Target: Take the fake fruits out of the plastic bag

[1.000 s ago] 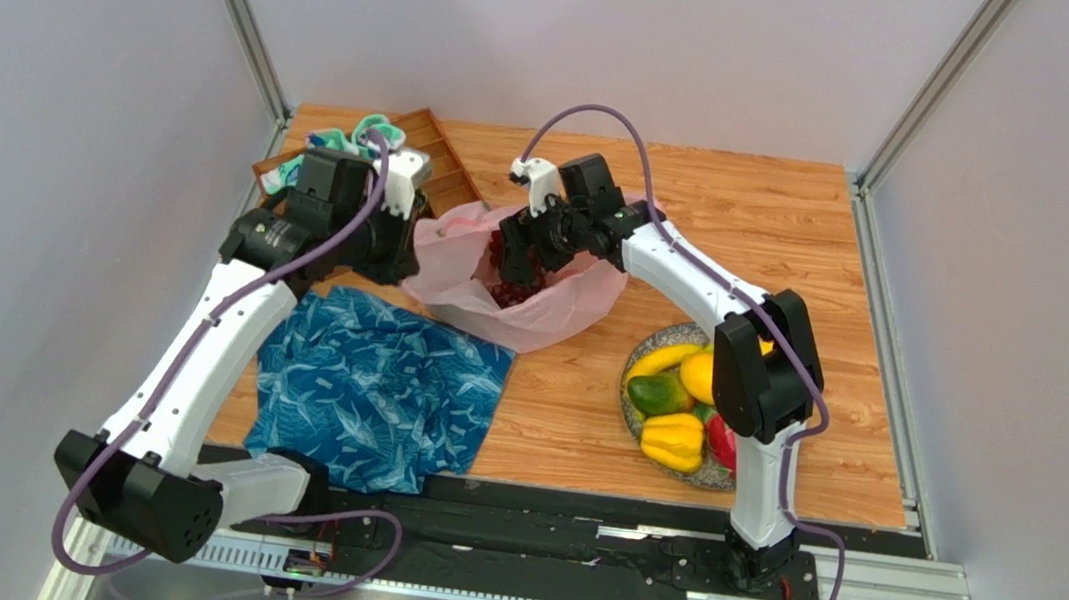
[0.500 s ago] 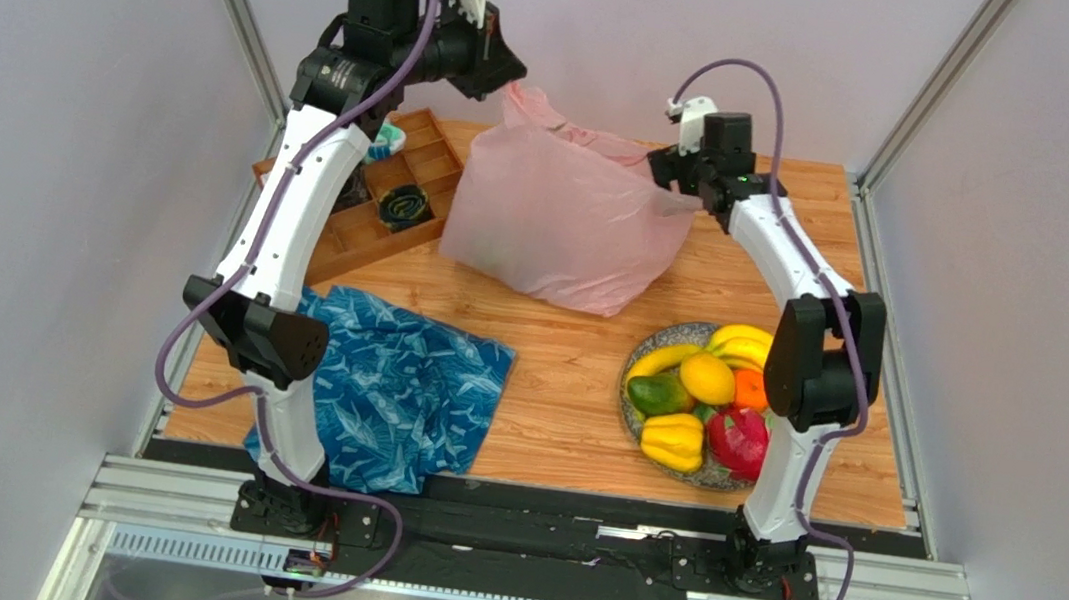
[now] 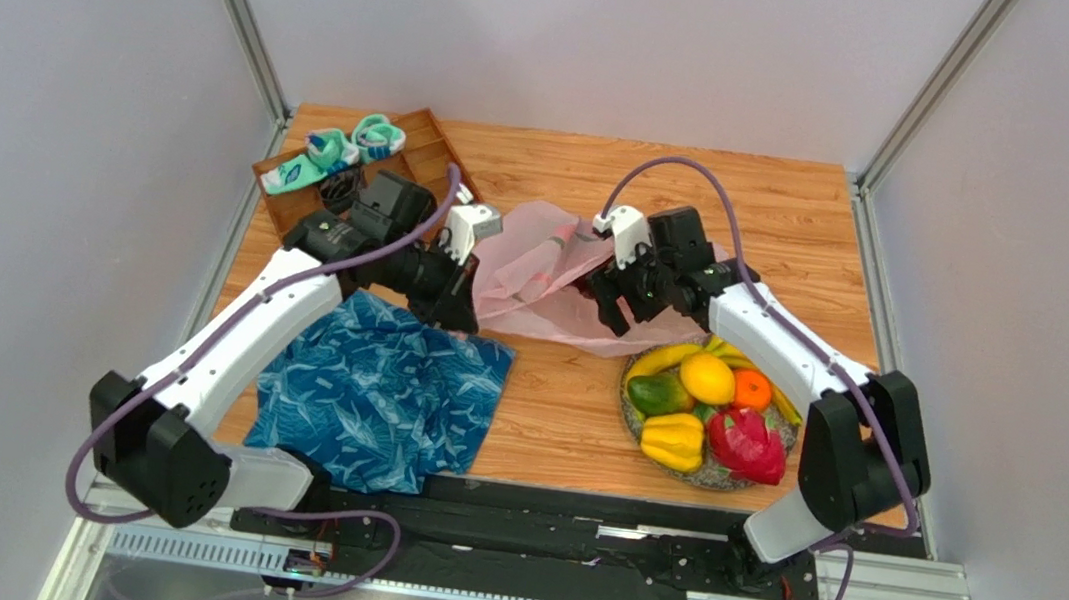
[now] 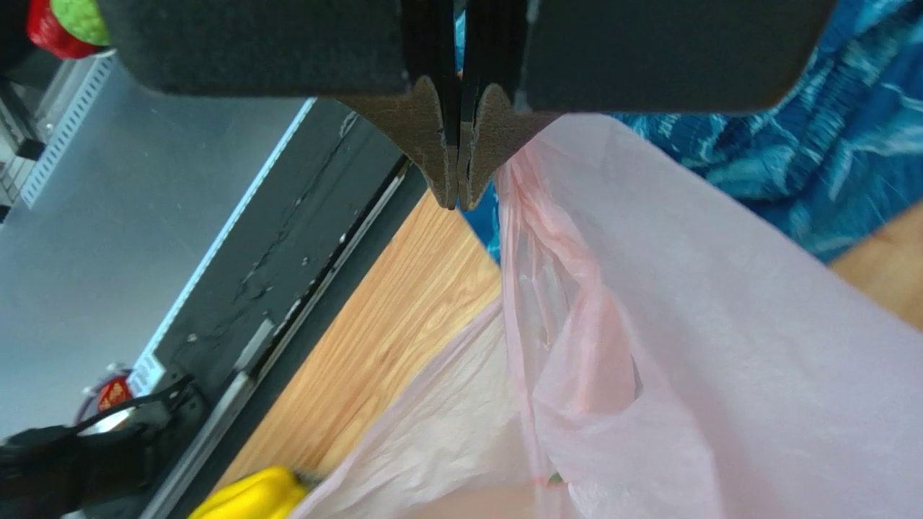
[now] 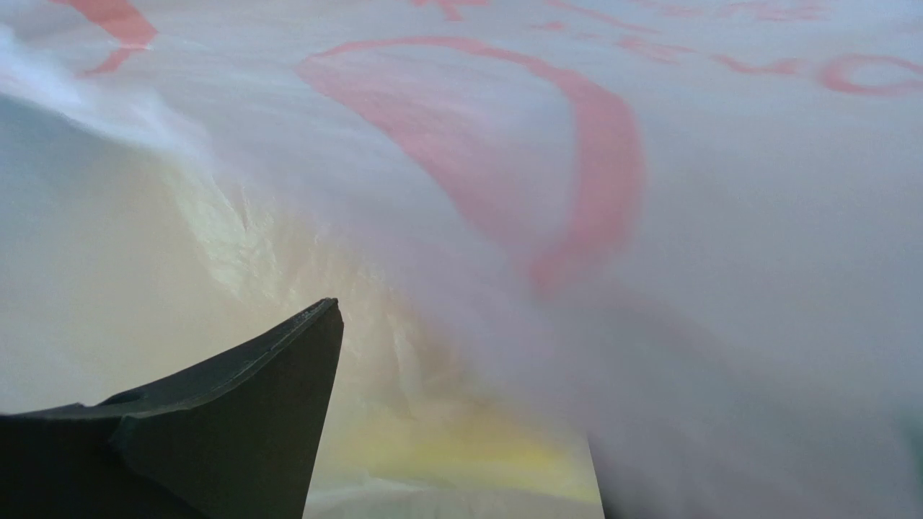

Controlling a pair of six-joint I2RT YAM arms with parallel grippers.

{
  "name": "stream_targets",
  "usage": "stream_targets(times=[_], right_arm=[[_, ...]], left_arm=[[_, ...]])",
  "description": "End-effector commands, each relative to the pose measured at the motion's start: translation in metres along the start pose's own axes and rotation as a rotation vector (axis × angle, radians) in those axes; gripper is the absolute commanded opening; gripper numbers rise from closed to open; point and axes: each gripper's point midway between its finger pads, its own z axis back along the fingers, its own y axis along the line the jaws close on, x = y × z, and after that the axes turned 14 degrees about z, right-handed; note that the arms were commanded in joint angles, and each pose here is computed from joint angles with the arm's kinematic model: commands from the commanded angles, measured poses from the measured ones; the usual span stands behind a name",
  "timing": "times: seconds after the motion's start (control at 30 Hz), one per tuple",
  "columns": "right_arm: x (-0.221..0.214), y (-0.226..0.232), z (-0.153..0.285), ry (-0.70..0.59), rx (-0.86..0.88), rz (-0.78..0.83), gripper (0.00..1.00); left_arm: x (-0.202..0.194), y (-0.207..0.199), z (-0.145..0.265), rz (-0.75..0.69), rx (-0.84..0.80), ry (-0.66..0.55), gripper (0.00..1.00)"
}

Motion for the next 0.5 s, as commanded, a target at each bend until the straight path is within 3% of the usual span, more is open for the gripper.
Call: stream_targets(times=[0.0,0.27,0.4,0.47], right_arm=[[0.034,0.004,-0.013,-0.073,0.057,0.033,0.80],[0.092,0.007,-0.067,-0.101,0.110,0.081,0.75],[0.117,0.010,-0.087,-0.128,0.118,0.083,0.75],[0.128,0.010,-0.095,-0.135,0.100,0.075,0.80]], left_arm=[[0.010,0.019,-0.010,0.032,0.076,-0.029,0.00],[0.080,0.031,0.021,0.002,0.256,-0.215,0.00],[0.086,0.030,0.029,0.000,0.263,-0.242,0.00],[0.083,0.031,0.028,-0.001,0.262,-0.238,0.00]])
